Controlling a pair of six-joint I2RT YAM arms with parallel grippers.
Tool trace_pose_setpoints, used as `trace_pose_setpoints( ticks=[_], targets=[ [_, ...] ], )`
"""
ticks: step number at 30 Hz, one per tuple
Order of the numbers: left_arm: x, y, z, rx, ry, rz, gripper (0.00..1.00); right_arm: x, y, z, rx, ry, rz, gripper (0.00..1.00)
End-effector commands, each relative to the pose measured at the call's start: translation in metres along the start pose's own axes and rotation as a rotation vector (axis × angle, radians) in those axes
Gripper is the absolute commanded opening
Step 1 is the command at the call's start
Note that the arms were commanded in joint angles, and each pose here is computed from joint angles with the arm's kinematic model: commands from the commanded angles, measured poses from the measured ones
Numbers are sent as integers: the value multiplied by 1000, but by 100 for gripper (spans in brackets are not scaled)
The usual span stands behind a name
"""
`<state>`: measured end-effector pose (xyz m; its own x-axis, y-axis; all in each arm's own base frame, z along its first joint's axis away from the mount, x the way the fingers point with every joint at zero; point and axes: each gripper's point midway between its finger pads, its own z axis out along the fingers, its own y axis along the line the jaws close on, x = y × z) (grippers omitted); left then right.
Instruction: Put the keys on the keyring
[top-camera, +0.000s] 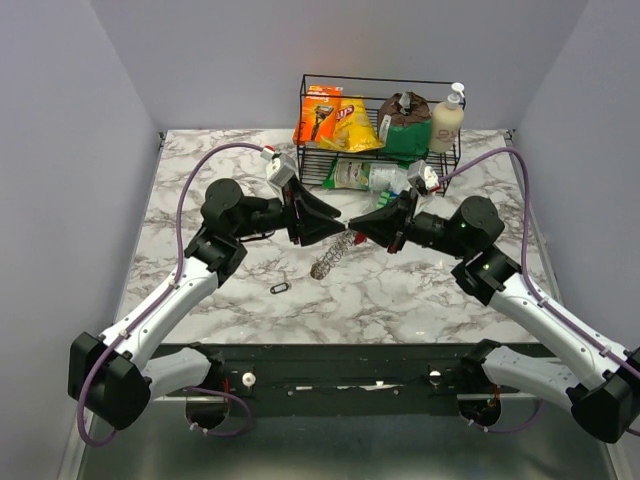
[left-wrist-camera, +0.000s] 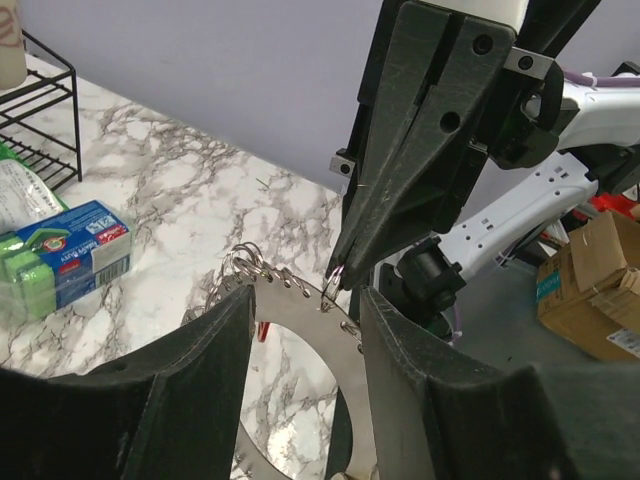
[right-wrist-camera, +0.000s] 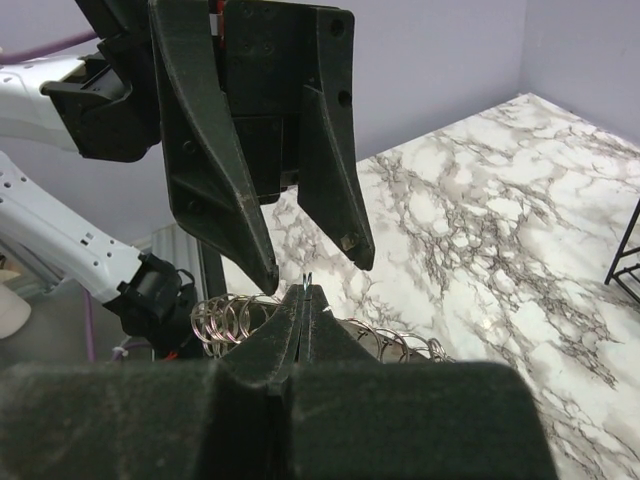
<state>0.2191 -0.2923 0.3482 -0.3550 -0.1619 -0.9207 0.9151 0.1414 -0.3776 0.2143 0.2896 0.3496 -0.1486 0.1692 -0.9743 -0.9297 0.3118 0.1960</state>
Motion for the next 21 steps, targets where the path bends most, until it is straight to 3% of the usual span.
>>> trace_pose_setpoints(
  ticks=[1,6,21],
  targets=[
    [-6,-13,2,57,-7,45,51,-19,4,-3,0,-71,-29,1],
    [-7,-15,3,66,-10,51,42,-19,4,-5,2,-75,-29,1],
    [5,-16,12,89,40,39,37,-18,6,-8,3,-82,-33,1]
  ],
)
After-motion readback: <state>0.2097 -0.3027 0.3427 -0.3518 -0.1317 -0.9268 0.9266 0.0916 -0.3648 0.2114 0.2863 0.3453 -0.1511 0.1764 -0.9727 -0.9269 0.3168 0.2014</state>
